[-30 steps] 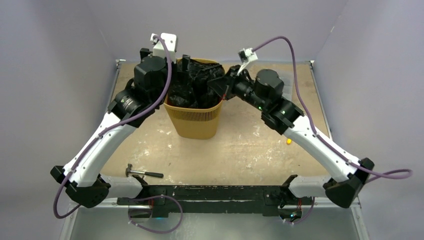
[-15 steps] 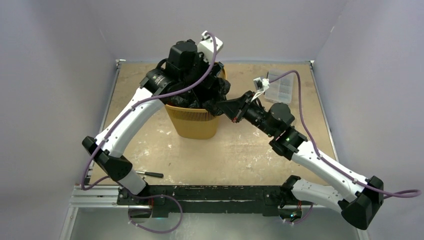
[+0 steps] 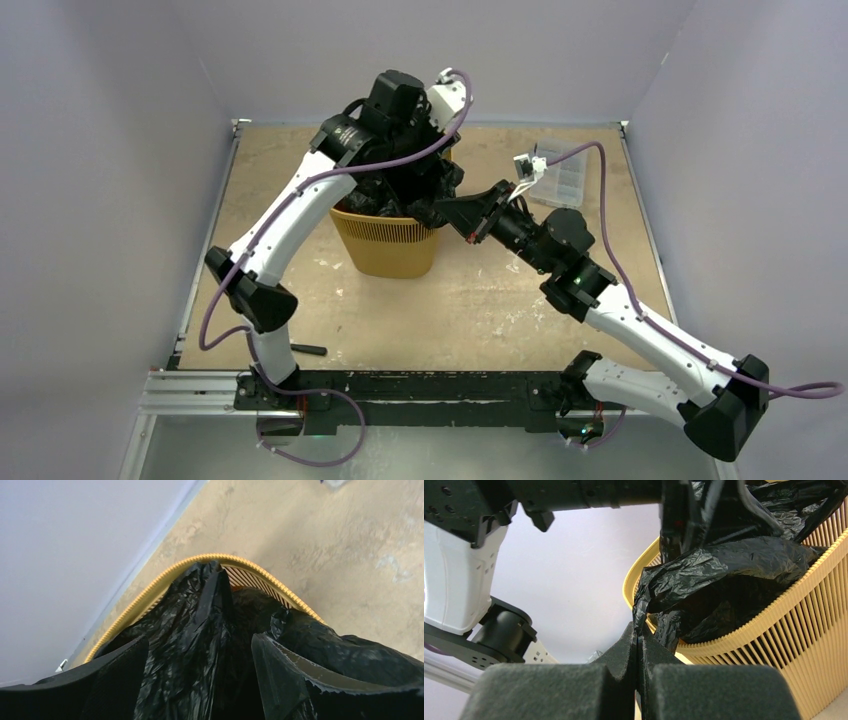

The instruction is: Put the trash bags into the trash bin

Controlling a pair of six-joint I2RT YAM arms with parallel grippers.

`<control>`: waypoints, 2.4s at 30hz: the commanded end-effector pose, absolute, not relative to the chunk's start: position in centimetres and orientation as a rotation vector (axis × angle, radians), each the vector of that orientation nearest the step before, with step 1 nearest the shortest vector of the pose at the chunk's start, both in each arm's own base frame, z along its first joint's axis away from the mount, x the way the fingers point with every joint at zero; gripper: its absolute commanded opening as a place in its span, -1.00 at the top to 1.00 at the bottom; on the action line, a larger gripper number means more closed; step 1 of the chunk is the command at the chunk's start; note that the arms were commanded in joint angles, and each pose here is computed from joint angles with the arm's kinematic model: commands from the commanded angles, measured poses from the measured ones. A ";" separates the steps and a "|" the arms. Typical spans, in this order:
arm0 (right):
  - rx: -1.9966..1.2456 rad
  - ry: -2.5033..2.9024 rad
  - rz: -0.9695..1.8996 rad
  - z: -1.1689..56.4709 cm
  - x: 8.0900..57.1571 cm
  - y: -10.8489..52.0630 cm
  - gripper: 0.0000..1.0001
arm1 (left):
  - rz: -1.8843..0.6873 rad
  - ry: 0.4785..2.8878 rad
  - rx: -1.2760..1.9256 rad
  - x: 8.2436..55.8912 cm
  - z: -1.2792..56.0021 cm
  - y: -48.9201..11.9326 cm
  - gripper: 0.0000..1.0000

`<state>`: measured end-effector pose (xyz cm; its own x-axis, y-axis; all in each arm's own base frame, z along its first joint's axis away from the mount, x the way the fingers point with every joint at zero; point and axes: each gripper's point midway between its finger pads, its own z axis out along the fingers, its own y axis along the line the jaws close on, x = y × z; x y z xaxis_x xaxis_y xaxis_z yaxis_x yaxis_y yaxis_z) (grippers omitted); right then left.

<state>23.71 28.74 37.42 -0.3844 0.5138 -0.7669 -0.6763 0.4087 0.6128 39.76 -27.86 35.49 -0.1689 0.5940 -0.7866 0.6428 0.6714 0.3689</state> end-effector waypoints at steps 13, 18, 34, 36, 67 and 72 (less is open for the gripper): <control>-0.089 1.512 1.237 37.5 24.9 28.4 0.99 | 0.146 1.882 0.801 41.5 36.5 -24.5 1.00; -0.031 1.525 1.190 37.6 25.7 27.8 0.99 | 0.078 1.745 0.446 41.1 41.7 -20.9 1.00; 0.096 1.503 0.975 38.3 27.6 23.4 0.93 | -0.096 1.587 -0.360 33.4 40.3 -6.6 1.00; 0.127 1.542 0.939 37.3 27.9 22.9 0.93 | -0.099 1.584 -0.407 32.4 39.3 -5.8 1.00; -0.108 1.651 1.033 33.2 25.3 25.8 0.52 | -0.189 1.755 -0.432 29.5 30.1 -6.5 0.22; -0.082 1.713 0.956 32.2 26.9 25.9 0.49 | -0.271 1.786 -0.297 30.9 30.0 -9.3 0.01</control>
<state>25.74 26.16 30.98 -0.4098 0.4020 -0.8188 -0.5214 0.6333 0.5719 29.59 -6.64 28.81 -0.2160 -0.3541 -0.9099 -0.1881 0.9296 -0.3171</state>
